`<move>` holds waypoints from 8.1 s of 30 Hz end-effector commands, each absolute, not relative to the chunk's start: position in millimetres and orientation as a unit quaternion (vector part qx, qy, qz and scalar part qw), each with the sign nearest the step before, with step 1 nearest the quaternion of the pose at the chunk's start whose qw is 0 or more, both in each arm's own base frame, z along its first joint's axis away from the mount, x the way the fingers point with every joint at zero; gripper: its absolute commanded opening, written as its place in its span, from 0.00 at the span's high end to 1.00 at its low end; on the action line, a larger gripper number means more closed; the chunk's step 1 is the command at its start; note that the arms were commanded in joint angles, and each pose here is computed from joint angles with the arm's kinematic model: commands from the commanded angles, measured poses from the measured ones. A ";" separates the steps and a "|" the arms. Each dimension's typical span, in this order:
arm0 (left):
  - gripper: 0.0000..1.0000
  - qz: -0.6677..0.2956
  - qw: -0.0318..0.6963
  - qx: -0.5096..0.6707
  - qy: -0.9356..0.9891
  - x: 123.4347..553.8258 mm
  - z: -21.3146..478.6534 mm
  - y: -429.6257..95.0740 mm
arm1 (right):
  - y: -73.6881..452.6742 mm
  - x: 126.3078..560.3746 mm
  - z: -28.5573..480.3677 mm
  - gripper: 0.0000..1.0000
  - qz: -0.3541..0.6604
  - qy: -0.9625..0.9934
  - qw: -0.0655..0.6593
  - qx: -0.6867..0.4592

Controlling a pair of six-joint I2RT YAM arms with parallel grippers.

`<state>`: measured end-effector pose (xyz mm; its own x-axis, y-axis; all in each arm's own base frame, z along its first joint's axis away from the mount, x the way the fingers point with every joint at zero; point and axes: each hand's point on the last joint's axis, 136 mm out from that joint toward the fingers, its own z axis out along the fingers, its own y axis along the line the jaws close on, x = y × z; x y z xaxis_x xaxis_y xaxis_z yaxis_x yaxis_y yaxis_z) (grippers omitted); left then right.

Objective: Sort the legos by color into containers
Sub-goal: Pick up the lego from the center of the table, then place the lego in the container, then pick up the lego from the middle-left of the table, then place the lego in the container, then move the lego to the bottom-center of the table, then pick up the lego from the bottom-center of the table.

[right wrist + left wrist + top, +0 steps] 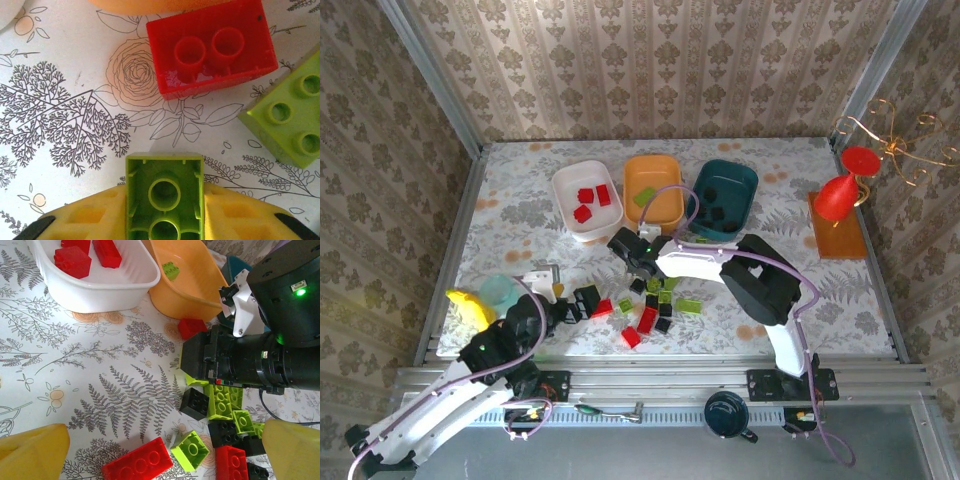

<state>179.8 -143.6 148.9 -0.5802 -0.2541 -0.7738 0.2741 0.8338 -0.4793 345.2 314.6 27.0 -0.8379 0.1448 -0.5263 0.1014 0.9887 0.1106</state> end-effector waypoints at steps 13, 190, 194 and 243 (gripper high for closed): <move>0.00 -0.302 0.461 0.019 0.834 181.3 156.9 -153.6 | 341.6 345.3 140.6 0.69 0.266 0.904 0.328 -0.060; 0.00 -0.260 0.374 0.041 0.889 198.1 138.3 -158.2 | 216.4 168.1 3.2 0.45 0.168 0.975 0.093 -0.112; 0.00 -0.260 0.373 0.038 0.890 198.6 135.2 -157.8 | 194.2 170.4 12.5 0.28 0.089 0.980 0.139 -0.107; 0.00 -0.252 0.356 0.029 0.899 201.4 122.7 -158.4 | 216.0 167.3 9.3 0.24 -0.016 0.949 0.138 -0.284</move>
<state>198.9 -159.7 120.7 -0.7495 -0.1060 -0.6534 0.2465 0.8715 -0.4240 167.4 222.7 14.9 -0.7994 -0.5313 -0.2805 -0.5355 0.8418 -0.0682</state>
